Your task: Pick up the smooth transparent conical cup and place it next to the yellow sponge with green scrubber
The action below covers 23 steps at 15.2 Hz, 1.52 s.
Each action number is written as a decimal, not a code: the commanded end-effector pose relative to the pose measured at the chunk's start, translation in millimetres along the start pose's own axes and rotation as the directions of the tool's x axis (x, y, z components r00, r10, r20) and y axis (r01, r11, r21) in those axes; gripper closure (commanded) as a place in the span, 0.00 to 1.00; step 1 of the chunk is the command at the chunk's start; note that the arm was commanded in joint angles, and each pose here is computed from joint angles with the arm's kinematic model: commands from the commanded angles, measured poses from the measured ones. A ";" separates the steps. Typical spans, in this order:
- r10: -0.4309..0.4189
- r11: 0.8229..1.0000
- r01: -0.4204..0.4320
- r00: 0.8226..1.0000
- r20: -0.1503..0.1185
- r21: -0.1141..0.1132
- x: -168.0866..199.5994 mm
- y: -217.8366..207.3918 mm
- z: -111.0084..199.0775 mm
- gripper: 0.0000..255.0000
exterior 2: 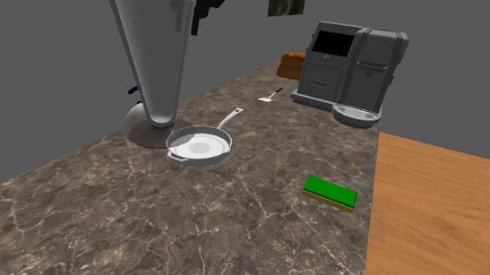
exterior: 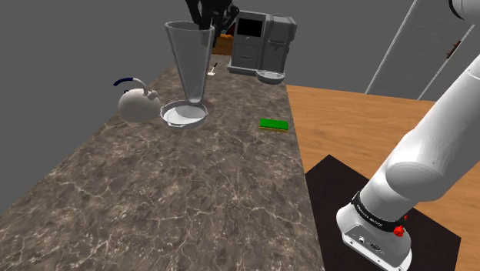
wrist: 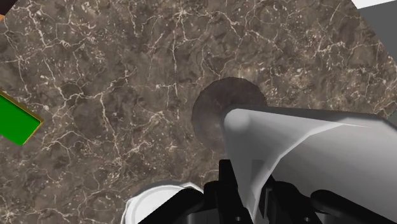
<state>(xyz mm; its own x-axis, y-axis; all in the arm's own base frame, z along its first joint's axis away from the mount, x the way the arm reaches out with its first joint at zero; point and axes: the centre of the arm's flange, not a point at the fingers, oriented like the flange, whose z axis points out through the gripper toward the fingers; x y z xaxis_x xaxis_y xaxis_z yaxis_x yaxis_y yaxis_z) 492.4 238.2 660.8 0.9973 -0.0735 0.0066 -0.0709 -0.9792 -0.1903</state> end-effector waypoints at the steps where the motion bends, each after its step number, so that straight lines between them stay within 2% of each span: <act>1: -0.001 1.000 0.001 1.000 0.000 0.001 4.4 26.6 1.9 1.00; 23: -0.001 1.000 0.001 1.000 0.000 0.001 56.8 310.6 33.0 1.00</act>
<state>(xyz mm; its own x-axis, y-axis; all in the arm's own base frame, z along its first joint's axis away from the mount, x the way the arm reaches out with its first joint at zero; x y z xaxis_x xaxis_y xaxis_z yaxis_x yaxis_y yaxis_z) 523.7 -48.2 570.5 0.9973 -0.0733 0.0054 -0.0709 -0.9789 -0.1917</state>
